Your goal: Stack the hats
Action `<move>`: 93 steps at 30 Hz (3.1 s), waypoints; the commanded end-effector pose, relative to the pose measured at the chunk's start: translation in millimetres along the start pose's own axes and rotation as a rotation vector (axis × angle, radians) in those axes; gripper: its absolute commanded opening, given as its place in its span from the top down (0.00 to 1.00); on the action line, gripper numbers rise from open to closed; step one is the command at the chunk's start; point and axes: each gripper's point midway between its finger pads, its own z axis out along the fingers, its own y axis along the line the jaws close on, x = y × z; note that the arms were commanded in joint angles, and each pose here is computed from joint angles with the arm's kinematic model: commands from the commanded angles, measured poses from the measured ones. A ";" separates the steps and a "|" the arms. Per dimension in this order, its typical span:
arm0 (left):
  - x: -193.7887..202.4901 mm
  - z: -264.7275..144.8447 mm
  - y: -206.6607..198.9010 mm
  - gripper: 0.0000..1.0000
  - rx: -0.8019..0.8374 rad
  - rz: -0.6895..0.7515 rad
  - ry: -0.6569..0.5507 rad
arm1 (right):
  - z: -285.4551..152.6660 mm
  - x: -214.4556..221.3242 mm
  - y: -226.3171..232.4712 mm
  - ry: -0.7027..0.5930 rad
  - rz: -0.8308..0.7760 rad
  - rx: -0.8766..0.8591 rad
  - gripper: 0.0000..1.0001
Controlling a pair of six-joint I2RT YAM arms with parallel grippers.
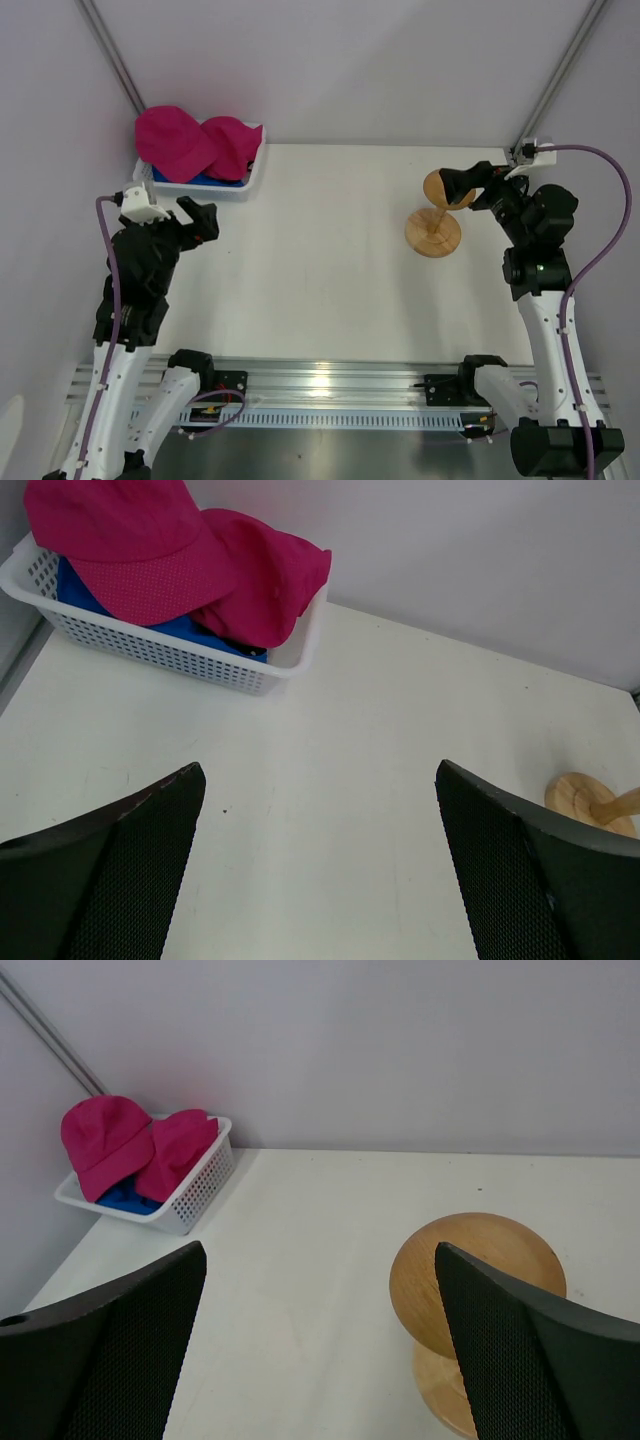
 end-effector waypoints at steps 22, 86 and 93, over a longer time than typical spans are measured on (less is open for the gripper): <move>22.7 250.4 50.7 0.00 -0.162 -0.542 0.194 | 73.4 26.4 -25.0 -0.019 0.054 -0.057 0.00; -28.9 280.8 81.9 0.99 0.106 -0.739 -0.375 | 116.0 42.3 -41.8 0.076 0.075 0.017 0.01; -78.7 212.2 6.7 0.99 0.383 -0.546 -0.395 | 87.4 22.7 -34.0 0.006 0.074 0.024 0.01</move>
